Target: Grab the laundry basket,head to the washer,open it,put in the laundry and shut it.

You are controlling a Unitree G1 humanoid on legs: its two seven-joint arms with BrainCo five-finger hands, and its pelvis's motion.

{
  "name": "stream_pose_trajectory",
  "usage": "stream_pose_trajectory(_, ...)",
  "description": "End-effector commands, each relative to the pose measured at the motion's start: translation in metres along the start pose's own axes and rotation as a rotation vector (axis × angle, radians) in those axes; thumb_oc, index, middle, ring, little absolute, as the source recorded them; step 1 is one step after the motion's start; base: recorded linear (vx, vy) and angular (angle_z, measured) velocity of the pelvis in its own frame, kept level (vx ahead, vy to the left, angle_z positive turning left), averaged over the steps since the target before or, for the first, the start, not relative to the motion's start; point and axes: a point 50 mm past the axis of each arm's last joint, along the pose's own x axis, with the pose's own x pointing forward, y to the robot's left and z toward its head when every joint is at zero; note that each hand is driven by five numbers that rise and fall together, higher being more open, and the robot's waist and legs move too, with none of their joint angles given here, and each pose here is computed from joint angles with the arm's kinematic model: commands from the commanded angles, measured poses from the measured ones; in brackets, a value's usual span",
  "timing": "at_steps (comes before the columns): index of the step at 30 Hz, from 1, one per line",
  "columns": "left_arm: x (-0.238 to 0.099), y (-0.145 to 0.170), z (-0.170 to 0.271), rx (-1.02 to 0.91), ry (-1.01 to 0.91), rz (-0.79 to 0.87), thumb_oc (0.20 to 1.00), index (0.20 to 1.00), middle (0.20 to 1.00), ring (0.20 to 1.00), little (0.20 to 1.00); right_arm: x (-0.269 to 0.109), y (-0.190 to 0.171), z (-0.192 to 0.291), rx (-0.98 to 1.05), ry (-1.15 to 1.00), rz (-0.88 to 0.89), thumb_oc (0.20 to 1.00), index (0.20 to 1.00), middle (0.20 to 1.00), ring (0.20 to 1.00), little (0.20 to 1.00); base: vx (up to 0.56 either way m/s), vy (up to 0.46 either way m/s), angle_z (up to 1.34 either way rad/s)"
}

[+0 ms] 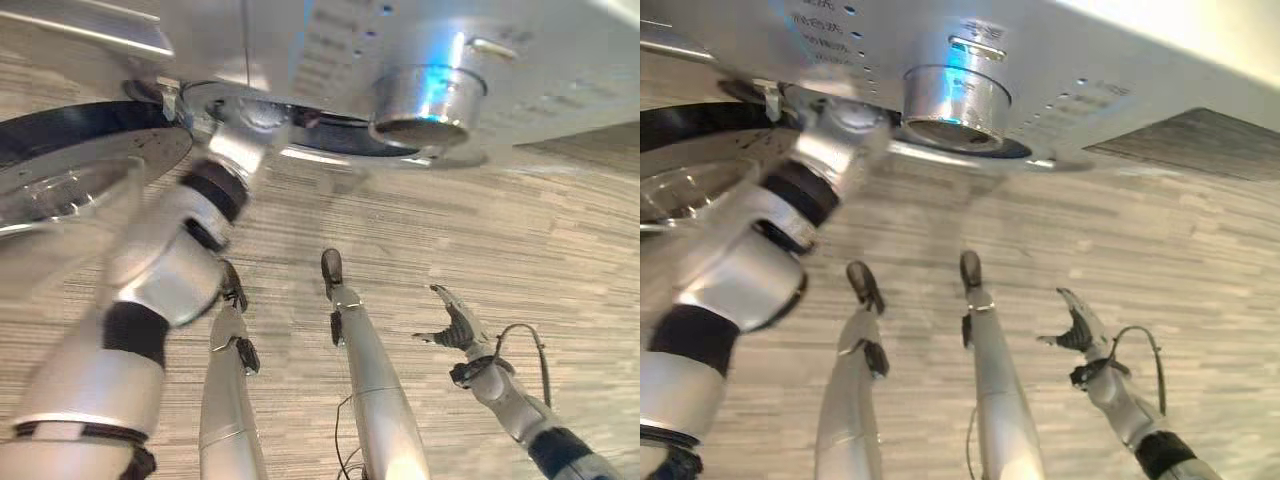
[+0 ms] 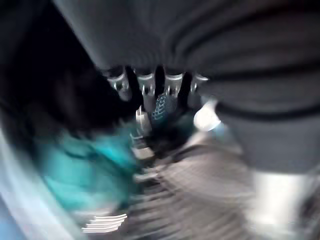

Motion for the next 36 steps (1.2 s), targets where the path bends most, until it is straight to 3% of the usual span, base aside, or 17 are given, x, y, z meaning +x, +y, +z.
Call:
stream_pose_trajectory(1,0.015,0.074,0.098,0.368,-0.219,0.244,1.000,1.000,1.000,1.000,1.000,-0.004,-0.012,-0.016,-0.030,0.039,0.008,1.000,1.000,1.000,1.000,1.000,0.00,0.000,0.00)
stream_pose_trajectory(5,0.014,0.064,0.085,0.540,-0.233,0.259,1.000,1.000,1.000,1.000,1.000,-0.006,0.003,-0.014,-0.028,0.034,0.053,1.000,1.000,1.000,1.000,1.000,0.00,0.002,-0.01)
stream_pose_trajectory(8,0.009,0.040,0.065,0.550,-0.263,0.207,1.000,1.000,1.000,1.000,1.000,-0.011,0.018,-0.018,-0.021,0.054,0.089,1.000,1.000,1.000,1.000,1.000,0.00,0.000,0.00)
stream_pose_trajectory(12,-0.012,-0.001,0.056,0.333,-0.408,0.269,1.000,1.000,1.000,1.000,1.000,-0.019,0.040,-0.021,0.026,0.098,0.117,1.000,1.000,1.000,1.000,1.000,-0.02,-0.037,0.02)
stream_pose_trajectory(15,-0.034,-0.045,0.023,0.263,-0.349,0.245,1.000,1.000,1.000,1.000,1.000,-0.020,0.054,-0.018,0.027,0.101,0.129,1.000,1.000,1.000,1.000,1.000,-0.01,-0.016,0.04)
stream_pose_trajectory(23,-0.139,-0.126,-0.069,-0.112,-0.109,-0.063,1.000,1.000,1.000,1.000,1.000,-0.028,0.069,-0.028,0.081,0.227,0.146,1.000,1.000,1.000,1.000,1.000,0.01,0.009,0.05)
stream_pose_trajectory(25,-0.154,-0.132,-0.080,-0.137,-0.069,-0.100,1.000,1.000,1.000,1.000,1.000,-0.032,0.072,-0.031,0.086,0.243,0.159,1.000,1.000,1.000,1.000,1.000,-0.01,0.018,0.14)
stream_pose_trajectory(26,-0.197,-0.152,-0.109,-0.166,0.042,-0.233,1.000,1.000,1.000,1.000,1.000,-0.039,0.077,-0.040,0.092,0.291,0.190,1.000,1.000,1.000,1.000,1.000,-0.03,0.023,0.12)
stream_pose_trajectory(29,-0.224,-0.160,-0.127,-0.158,0.115,-0.318,1.000,1.000,1.000,1.000,1.000,-0.043,0.080,-0.045,0.091,0.316,0.215,1.000,1.000,1.000,1.000,1.000,0.06,0.025,0.07)
stream_pose_trajectory(30,-0.253,-0.174,-0.144,-0.176,0.219,-0.402,1.000,1.000,1.000,1.000,1.000,-0.047,0.085,-0.050,0.078,0.348,0.251,1.000,1.000,1.000,1.000,1.000,0.09,0.017,-0.02)
stream_pose_trajectory(34,-0.310,-0.204,-0.172,-0.172,0.443,-0.529,1.000,1.000,1.000,1.000,1.000,-0.059,0.104,-0.060,0.063,0.433,0.336,1.000,1.000,1.000,1.000,1.000,0.07,-0.020,-0.01)
stream_pose_trajectory(36,-0.309,-0.204,-0.172,-0.172,0.441,-0.528,1.000,1.000,1.000,1.000,1.000,-0.058,0.104,-0.060,0.063,0.432,0.335,1.000,1.000,1.000,1.000,1.000,0.00,-0.037,0.11)
